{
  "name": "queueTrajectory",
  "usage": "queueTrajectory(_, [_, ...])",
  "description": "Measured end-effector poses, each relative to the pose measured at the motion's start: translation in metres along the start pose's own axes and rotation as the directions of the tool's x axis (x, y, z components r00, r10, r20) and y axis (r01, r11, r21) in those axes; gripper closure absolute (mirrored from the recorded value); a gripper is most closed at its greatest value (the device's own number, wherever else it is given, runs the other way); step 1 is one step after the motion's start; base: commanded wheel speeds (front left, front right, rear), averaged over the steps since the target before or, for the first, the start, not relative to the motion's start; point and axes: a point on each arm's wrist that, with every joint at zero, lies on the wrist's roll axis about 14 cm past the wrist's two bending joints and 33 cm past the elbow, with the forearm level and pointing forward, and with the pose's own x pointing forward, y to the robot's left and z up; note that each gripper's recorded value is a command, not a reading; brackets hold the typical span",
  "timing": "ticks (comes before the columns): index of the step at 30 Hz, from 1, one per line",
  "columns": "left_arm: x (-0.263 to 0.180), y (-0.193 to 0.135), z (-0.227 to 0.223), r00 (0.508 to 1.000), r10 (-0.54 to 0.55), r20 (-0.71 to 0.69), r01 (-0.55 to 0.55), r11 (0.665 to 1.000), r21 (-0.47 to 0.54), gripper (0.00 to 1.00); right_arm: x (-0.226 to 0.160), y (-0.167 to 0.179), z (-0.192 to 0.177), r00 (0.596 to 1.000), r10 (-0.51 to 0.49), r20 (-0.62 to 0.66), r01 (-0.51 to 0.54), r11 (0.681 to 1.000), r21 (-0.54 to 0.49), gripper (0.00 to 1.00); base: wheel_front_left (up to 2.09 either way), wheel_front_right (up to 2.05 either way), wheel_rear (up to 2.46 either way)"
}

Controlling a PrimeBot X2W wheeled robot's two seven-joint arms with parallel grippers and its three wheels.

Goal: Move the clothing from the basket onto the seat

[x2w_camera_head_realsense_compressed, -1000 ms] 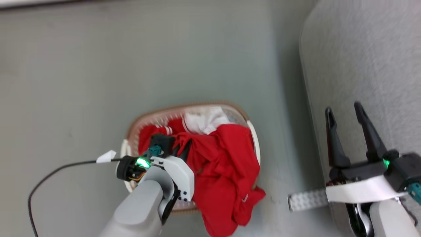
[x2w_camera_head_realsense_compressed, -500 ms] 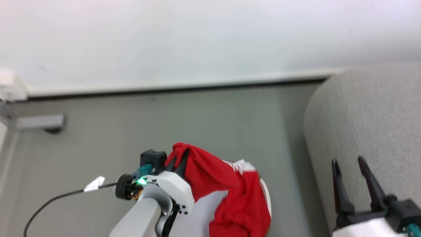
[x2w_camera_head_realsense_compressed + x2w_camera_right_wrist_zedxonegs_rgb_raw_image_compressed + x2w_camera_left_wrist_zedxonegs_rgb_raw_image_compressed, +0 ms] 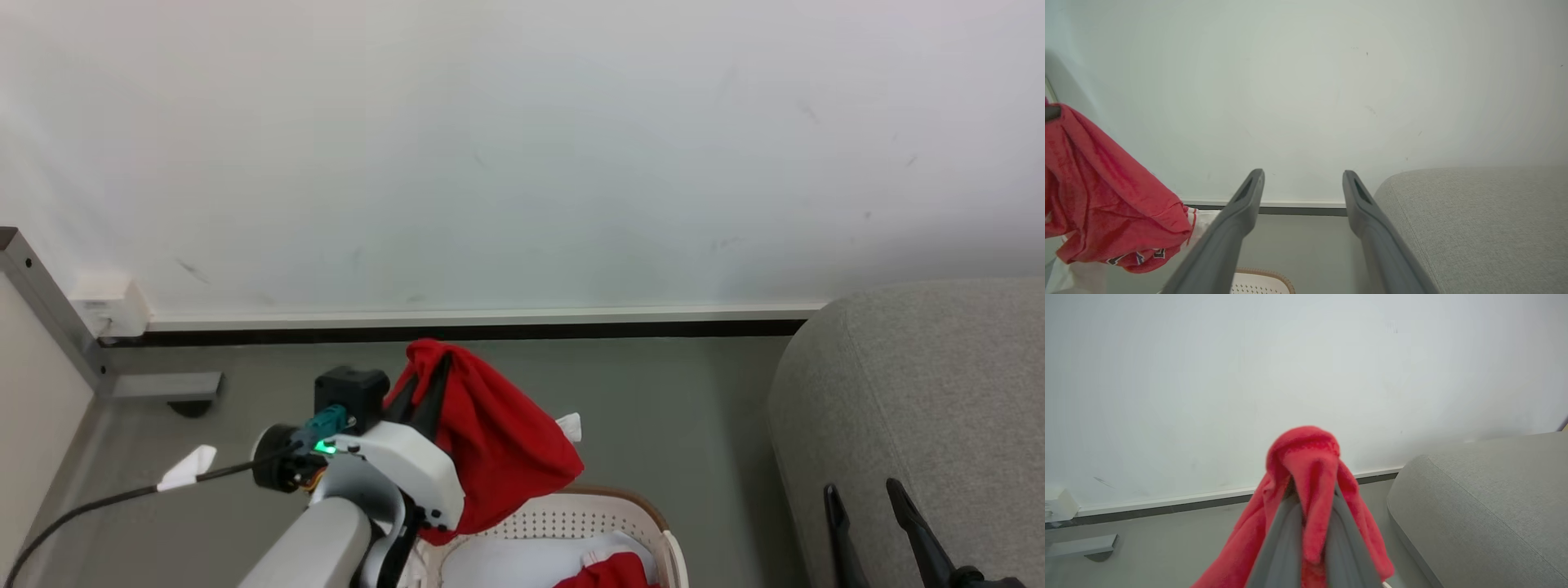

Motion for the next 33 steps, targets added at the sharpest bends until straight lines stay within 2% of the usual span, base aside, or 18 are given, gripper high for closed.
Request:
queueTrajectory(4, [-0.004, -0.002, 0.028, 0.998, -0.013, 0.054, 0.011, 1.000, 0.023, 1.00, -0.002, 0.004, 0.008, 1.000, 0.012, 0.021, -0.012, 1.000, -0.007, 0.00, 0.00, 0.00, 0.00])
queueTrajectory(8, [-0.008, -0.002, 0.037, 0.998, -0.018, 0.058, 0.016, 0.999, 0.040, 1.00, 0.001, 0.011, 0.018, 0.998, 0.048, 0.039, -0.047, 0.999, -0.024, 0.00, 0.00, 0.00, 0.00])
queueTrajectory(13, [-0.012, -0.014, 0.048, 0.996, -0.048, 0.074, 0.045, 0.998, 0.041, 1.00, 0.005, 0.042, 0.031, 0.982, 0.189, 0.029, -0.187, 0.981, -0.055, 0.00, 0.00, 0.00, 0.00])
queueTrajectory(18, [-0.015, -0.024, 0.053, 0.994, -0.076, 0.080, 0.073, 0.996, 0.040, 1.00, 0.015, 0.080, 0.032, 0.928, 0.371, -0.044, -0.374, 0.921, -0.107, 0.00, 0.00, 0.00, 0.00])
queueTrajectory(23, [-0.019, -0.037, 0.054, 0.991, -0.112, 0.076, 0.109, 0.993, 0.040, 1.00, 0.022, 0.126, 0.024, 0.842, 0.528, -0.111, -0.539, 0.832, -0.134, 0.00, 0.00, 0.00, 0.00])
queueTrajectory(28, [-0.023, -0.046, 0.058, 0.987, -0.141, 0.081, 0.137, 0.989, 0.048, 1.00, 0.029, 0.161, 0.010, 0.765, 0.621, -0.170, -0.644, 0.749, -0.156, 0.00, 0.00, 0.00, 0.00])
queueTrajectory(31, [-0.025, -0.050, 0.062, 0.984, -0.154, 0.088, 0.150, 0.987, 0.052, 1.00, 0.033, 0.182, 0.003, 0.726, 0.661, -0.190, -0.687, 0.709, -0.160, 0.00, 0.00, 0.00, 0.00])
queueTrajectory(33, [-0.025, -0.054, 0.065, 0.982, -0.168, 0.093, 0.163, 0.985, 0.053, 1.00, 0.038, 0.189, -0.002, 0.712, 0.672, -0.201, -0.701, 0.694, -0.163, 0.00, 0.00, 0.00, 0.00])
